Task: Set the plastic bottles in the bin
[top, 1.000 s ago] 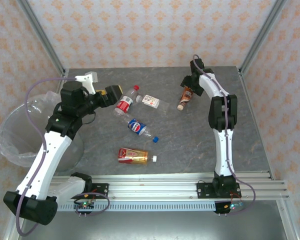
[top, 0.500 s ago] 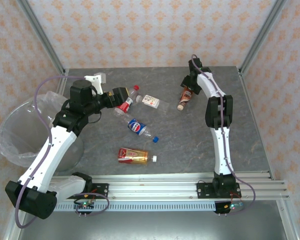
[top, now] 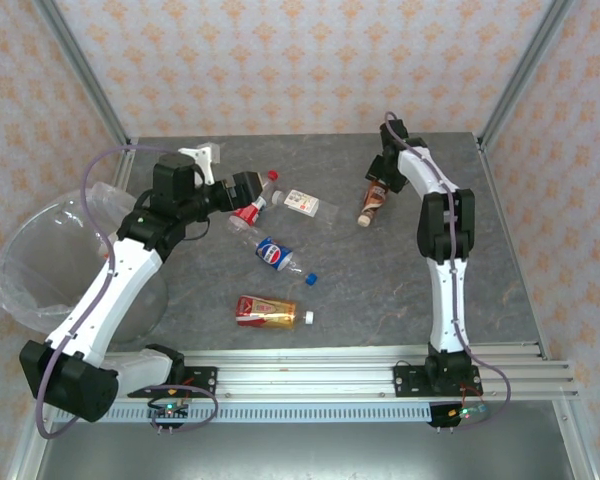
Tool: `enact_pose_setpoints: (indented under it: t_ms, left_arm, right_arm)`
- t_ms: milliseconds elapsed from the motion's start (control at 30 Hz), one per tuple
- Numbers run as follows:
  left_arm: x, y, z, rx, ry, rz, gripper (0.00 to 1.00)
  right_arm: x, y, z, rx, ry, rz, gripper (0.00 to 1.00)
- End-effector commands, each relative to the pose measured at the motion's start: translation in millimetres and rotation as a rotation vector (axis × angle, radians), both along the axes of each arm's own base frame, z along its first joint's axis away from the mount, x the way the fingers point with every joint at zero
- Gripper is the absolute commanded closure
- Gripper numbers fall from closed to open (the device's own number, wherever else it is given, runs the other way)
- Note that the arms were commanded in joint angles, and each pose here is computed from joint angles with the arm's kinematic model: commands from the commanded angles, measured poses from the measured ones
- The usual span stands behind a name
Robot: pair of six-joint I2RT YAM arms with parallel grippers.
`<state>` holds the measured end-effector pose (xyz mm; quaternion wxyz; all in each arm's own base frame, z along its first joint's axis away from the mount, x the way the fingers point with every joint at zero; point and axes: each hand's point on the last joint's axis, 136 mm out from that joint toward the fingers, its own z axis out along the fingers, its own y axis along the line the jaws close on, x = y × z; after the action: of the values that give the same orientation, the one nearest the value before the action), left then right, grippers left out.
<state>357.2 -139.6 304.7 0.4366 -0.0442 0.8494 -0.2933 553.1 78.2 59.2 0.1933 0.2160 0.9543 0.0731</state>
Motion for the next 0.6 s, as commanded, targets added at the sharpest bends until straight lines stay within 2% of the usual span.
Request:
enact_pose_setpoints:
  t_ms: [0,300,567]
  left_arm:
    - [6.3,2.7,9.2,0.008,-0.012,0.046,0.00]
    - [18.0,-5.0,-17.4,0.036,0.062,0.077,0.00]
    - [19.3,-48.1,-27.1,0.118,0.090,-0.048,0.00]
  right_arm:
    - [3.4,3.7,62.3,0.037,-0.165,0.003,0.50]
    - [-47.9,9.8,96.7,0.111,-0.290,-0.003,0.52]
    - [-88.4,41.5,138.9,0.253,-0.474,0.047,0.53]
